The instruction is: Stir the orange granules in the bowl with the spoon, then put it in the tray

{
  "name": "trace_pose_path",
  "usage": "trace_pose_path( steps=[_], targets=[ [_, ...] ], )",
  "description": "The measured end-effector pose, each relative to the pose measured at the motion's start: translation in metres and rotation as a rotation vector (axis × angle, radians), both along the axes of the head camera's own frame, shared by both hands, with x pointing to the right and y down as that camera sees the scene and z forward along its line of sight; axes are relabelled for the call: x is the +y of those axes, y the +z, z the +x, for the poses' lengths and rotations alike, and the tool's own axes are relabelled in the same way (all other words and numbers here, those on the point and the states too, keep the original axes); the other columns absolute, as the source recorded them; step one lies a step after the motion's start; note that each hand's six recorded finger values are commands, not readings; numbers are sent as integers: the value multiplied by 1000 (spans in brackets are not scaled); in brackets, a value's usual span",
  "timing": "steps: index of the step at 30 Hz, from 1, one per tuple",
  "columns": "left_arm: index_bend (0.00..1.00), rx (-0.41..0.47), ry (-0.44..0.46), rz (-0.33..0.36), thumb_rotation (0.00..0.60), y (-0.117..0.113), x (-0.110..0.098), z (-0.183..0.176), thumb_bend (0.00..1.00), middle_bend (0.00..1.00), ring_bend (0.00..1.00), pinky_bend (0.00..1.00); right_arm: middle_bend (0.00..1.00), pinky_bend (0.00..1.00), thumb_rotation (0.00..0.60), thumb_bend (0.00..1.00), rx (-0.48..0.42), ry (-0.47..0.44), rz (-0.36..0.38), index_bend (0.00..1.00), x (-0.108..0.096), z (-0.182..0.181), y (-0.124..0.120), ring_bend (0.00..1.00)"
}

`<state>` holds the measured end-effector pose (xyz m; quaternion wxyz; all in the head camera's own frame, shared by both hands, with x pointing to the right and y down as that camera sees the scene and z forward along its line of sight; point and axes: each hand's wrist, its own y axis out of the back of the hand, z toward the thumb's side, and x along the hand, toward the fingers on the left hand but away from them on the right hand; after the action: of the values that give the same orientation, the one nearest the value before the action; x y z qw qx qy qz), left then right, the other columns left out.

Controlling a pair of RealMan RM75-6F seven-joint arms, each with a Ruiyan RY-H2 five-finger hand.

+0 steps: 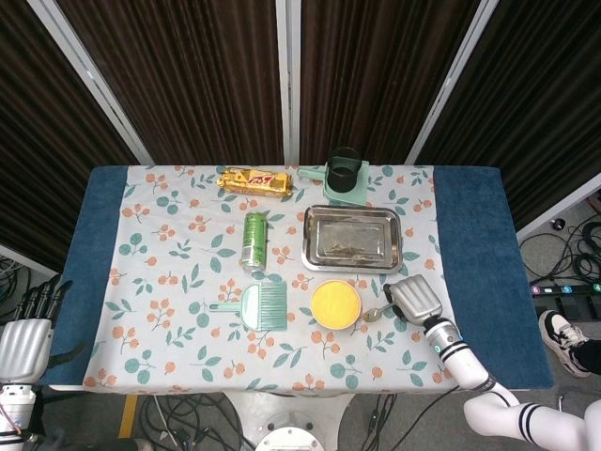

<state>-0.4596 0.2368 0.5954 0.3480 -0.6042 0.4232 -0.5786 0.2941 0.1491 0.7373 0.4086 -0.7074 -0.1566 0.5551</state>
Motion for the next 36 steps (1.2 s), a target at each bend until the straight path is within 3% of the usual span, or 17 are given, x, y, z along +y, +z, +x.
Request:
trace_pose_path(
  steps=[12, 17, 31, 36],
  targets=[
    [104, 6, -1, 10, 600, -2, 2, 0, 10, 67, 68, 97, 988, 1000, 600, 358, 40, -187, 179, 620, -48, -32, -60, 1000],
    [104, 5, -11, 9, 600, -2, 5, -3, 10, 66, 68, 97, 988, 1000, 600, 358, 53, -242, 200, 620, -61, -56, -66, 1000],
    [104, 16, -23, 4, 600, 1, 8, -9, 10, 66, 68, 97, 988, 1000, 600, 353, 13, -278, 134, 605, -42, -112, -38, 1000],
    [104, 19, -26, 6, 600, 2, 9, -10, 10, 67, 68, 97, 988, 1000, 600, 201, 33, -299, 118, 460, -34, -115, -33, 1000]
  ],
)
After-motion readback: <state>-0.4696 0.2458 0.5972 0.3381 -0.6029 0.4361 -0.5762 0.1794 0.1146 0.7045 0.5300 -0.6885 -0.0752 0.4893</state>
